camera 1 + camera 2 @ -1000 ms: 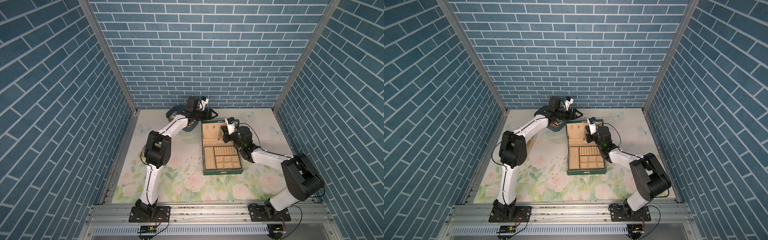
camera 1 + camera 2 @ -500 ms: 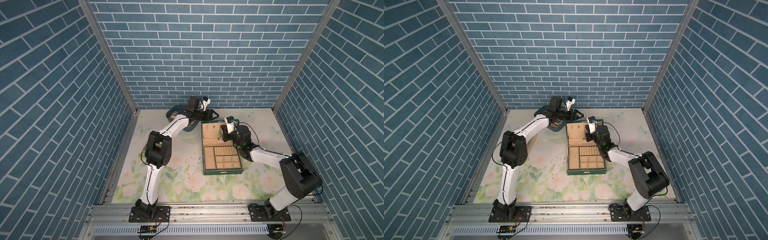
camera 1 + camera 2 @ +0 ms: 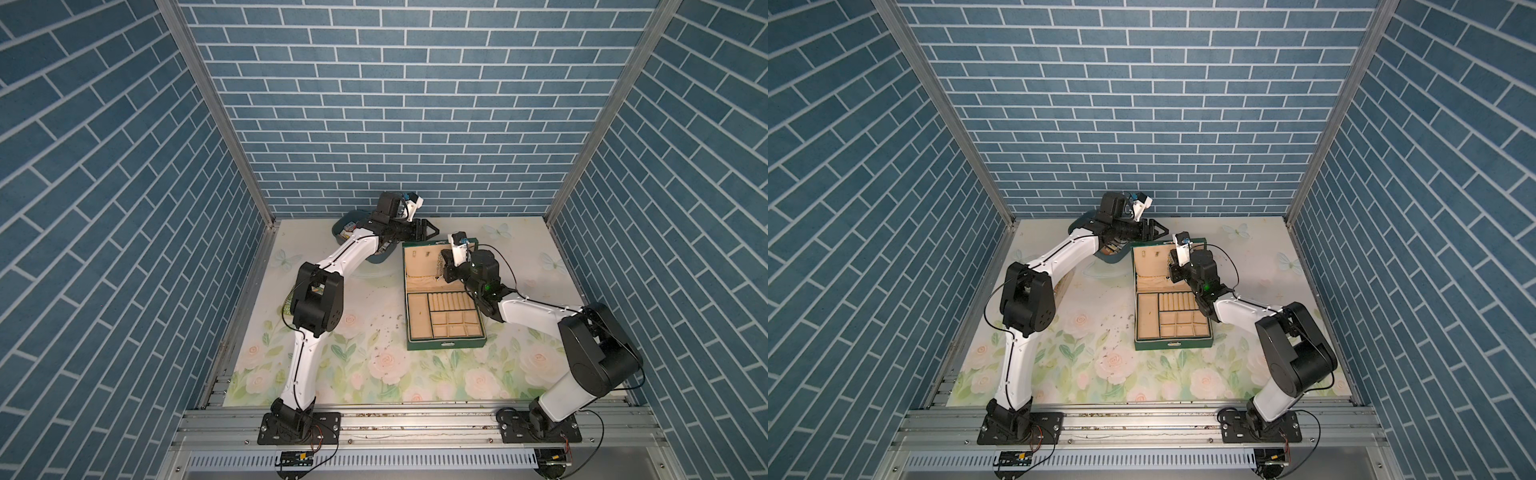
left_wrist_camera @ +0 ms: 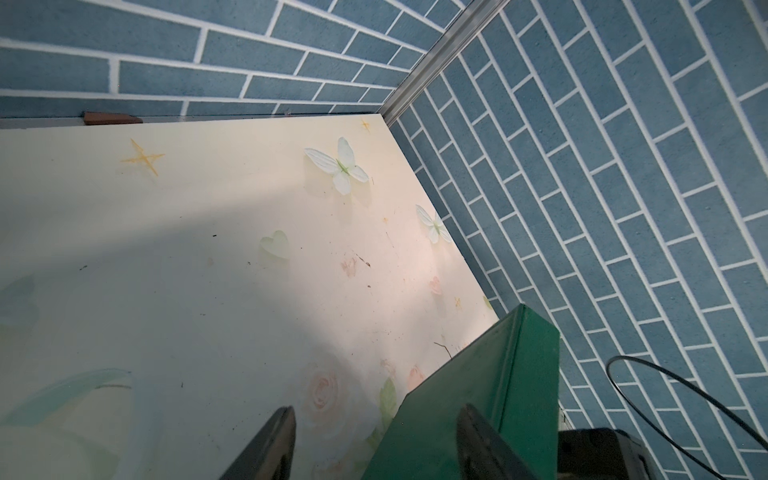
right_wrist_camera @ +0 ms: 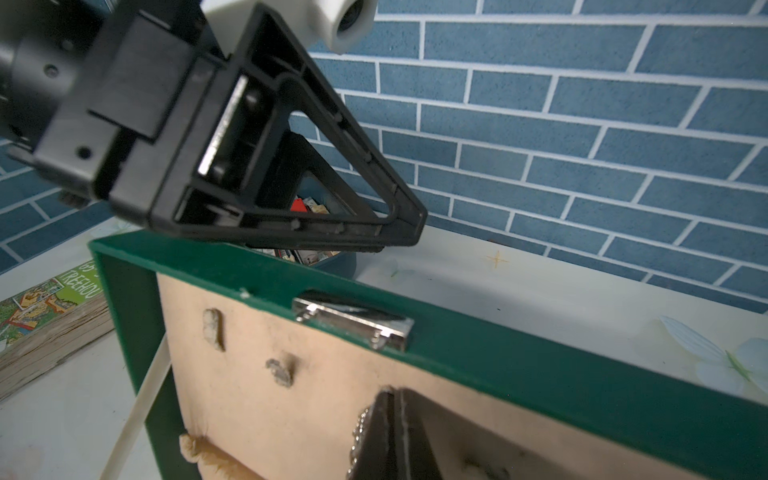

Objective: Put jewelry chain into jewelry box
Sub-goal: Close the fastener on the jewelry box, then reset both arms

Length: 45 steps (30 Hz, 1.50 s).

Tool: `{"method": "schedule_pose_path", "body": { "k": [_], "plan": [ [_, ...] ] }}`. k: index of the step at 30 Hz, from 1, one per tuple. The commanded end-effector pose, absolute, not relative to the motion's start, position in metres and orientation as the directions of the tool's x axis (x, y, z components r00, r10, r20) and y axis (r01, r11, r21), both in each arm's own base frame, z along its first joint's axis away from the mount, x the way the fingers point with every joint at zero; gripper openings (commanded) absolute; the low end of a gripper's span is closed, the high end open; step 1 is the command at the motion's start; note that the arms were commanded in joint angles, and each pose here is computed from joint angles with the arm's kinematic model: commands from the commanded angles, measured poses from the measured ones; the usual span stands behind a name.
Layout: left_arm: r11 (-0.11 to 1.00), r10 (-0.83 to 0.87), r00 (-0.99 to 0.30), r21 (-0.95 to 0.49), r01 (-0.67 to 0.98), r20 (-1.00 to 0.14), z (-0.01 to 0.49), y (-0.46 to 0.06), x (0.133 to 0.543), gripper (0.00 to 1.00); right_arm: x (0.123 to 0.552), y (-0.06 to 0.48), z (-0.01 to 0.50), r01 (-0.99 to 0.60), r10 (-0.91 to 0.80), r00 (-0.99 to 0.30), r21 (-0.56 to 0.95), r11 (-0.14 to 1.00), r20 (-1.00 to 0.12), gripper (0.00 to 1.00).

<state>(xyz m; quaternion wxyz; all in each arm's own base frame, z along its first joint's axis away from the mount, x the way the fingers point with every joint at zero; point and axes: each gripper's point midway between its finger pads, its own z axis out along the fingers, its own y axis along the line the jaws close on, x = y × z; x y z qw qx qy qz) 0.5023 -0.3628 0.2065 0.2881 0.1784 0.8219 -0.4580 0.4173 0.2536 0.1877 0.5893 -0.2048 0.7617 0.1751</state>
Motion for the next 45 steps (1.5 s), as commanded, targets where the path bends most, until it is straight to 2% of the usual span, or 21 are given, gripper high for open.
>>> {"method": "schedule_pose_path", "body": {
  "k": [1, 14, 15, 17, 18, 20, 23, 25, 28, 30, 33, 36, 38, 41, 45],
  "plan": [
    [0.504, 0.071, -0.779, -0.652, 0.567, -0.623, 0.205, -0.371, 0.490, 0.65, 0.426, 0.253, 0.195, -0.488, -0.071, -0.222, 0.048, 0.871, -0.972, 0.05],
    [0.580, 0.050, -0.749, -0.592, 0.560, -0.660, 0.225, -0.363, 0.507, 0.81, 0.385, 0.239, 0.206, -0.530, -0.076, -0.238, 0.064, 0.846, -0.968, 0.20],
    [0.590, 0.048, -0.748, -0.585, 0.557, -0.662, 0.227, -0.362, 0.509, 0.83, 0.381, 0.236, 0.208, -0.528, -0.071, -0.239, 0.069, 0.847, -0.968, 0.21],
    [0.614, 0.044, -0.735, -0.562, 0.554, -0.676, 0.234, -0.359, 0.513, 0.98, 0.372, 0.229, 0.209, -0.515, -0.060, -0.245, 0.077, 0.854, -0.968, 0.25],
    [0.629, 0.038, -0.729, -0.550, 0.549, -0.684, 0.240, -0.355, 0.515, 0.99, 0.367, 0.224, 0.214, -0.509, -0.049, -0.238, 0.082, 0.857, -0.970, 0.28],
    [0.662, 0.011, -0.709, -0.526, 0.534, -0.705, 0.255, -0.345, 0.521, 0.99, 0.360, 0.212, 0.224, -0.473, -0.019, -0.221, 0.090, 0.877, -0.975, 0.41],
    [0.726, -0.090, -0.661, -0.504, 0.468, -0.745, 0.289, -0.316, 0.526, 1.00, 0.358, 0.182, 0.234, -0.335, 0.049, -0.212, 0.120, 0.935, -0.976, 0.79],
    [0.766, -0.184, -0.609, -0.501, 0.404, -0.772, 0.307, -0.287, 0.521, 0.99, 0.362, 0.156, 0.236, -0.187, 0.091, -0.213, 0.132, 0.974, -0.973, 0.97],
    [0.848, -0.306, -0.478, -0.464, 0.255, -0.823, 0.329, -0.231, 0.502, 1.00, 0.363, 0.117, 0.239, 0.030, 0.167, -0.159, 0.165, 0.986, -0.973, 1.00],
    [0.876, -0.385, -0.345, -0.457, 0.155, -0.856, 0.349, -0.190, 0.477, 1.00, 0.357, 0.089, 0.242, 0.165, 0.209, -0.087, 0.193, 0.967, -0.974, 1.00],
    [0.845, -0.528, -0.129, -0.534, 0.018, -0.840, 0.351, -0.130, 0.432, 1.00, 0.343, 0.051, 0.252, 0.340, 0.191, 0.060, 0.200, 0.919, -0.980, 1.00],
    [0.842, -0.537, 0.049, -0.539, -0.037, -0.842, 0.340, -0.086, 0.388, 1.00, 0.336, 0.033, 0.252, 0.426, 0.109, 0.083, 0.134, 0.895, -0.991, 1.00],
    [0.891, -0.429, 0.050, -0.432, -0.140, -0.902, 0.324, -0.064, 0.372, 1.00, 0.341, 0.037, 0.248, 0.362, 0.031, 0.083, 0.059, 0.930, -0.996, 1.00],
    [0.924, -0.244, -0.046, -0.218, -0.314, -0.969, 0.292, -0.034, 0.362, 1.00, 0.354, 0.052, 0.233, 0.176, -0.108, 0.036, -0.100, 0.979, -0.994, 1.00],
    [0.984, 0.045, -0.141, 0.068, -0.163, -0.989, 0.246, -0.036, 0.362, 1.00, 0.356, 0.021, 0.208, 0.222, -0.114, 0.002, -0.110, 0.969, -0.994, 1.00]
  ]
}}
